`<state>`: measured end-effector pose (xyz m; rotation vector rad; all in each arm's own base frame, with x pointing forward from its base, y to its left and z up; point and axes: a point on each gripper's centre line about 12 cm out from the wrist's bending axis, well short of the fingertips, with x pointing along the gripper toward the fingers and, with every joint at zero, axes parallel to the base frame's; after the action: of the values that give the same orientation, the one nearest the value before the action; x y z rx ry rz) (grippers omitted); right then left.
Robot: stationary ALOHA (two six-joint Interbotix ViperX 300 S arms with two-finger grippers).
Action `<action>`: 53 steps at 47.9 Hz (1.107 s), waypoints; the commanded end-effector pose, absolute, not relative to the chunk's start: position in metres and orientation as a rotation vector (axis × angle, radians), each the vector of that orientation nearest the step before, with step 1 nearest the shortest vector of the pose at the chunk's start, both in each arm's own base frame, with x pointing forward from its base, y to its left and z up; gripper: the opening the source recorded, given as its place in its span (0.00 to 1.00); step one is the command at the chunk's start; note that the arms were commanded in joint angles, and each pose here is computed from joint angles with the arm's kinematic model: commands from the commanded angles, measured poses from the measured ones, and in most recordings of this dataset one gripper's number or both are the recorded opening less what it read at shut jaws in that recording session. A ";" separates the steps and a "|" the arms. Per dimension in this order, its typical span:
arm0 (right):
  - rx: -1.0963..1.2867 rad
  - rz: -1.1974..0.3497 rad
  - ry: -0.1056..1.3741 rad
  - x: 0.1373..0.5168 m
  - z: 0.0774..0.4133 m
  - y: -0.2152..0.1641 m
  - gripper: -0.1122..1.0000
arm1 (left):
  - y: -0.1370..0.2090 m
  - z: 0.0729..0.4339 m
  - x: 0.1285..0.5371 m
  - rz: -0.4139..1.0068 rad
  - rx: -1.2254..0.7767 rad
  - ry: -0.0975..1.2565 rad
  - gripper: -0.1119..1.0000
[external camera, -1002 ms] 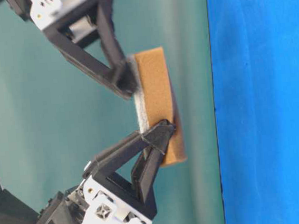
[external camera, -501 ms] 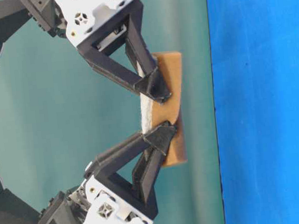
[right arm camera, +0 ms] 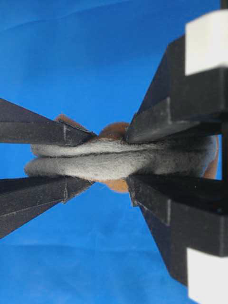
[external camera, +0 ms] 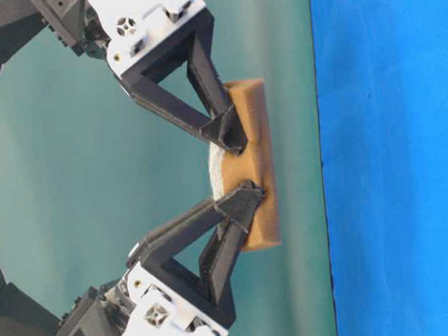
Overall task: Hand over the sponge with the left arm and wipe it with the right arm.
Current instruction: 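Grasp the sponge with the right gripper, open and retract the left gripper, then move the held sponge back and forth with the right gripper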
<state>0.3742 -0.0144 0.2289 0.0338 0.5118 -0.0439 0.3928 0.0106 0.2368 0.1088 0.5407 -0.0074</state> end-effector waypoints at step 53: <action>0.024 -0.045 0.466 0.365 0.229 -0.016 0.34 | 0.002 0.292 0.283 -0.009 0.105 0.302 0.91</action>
<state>0.3619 -0.0154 0.2282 0.0273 0.4859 -0.0451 0.2818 0.0029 0.2854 0.1076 0.3254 -0.0082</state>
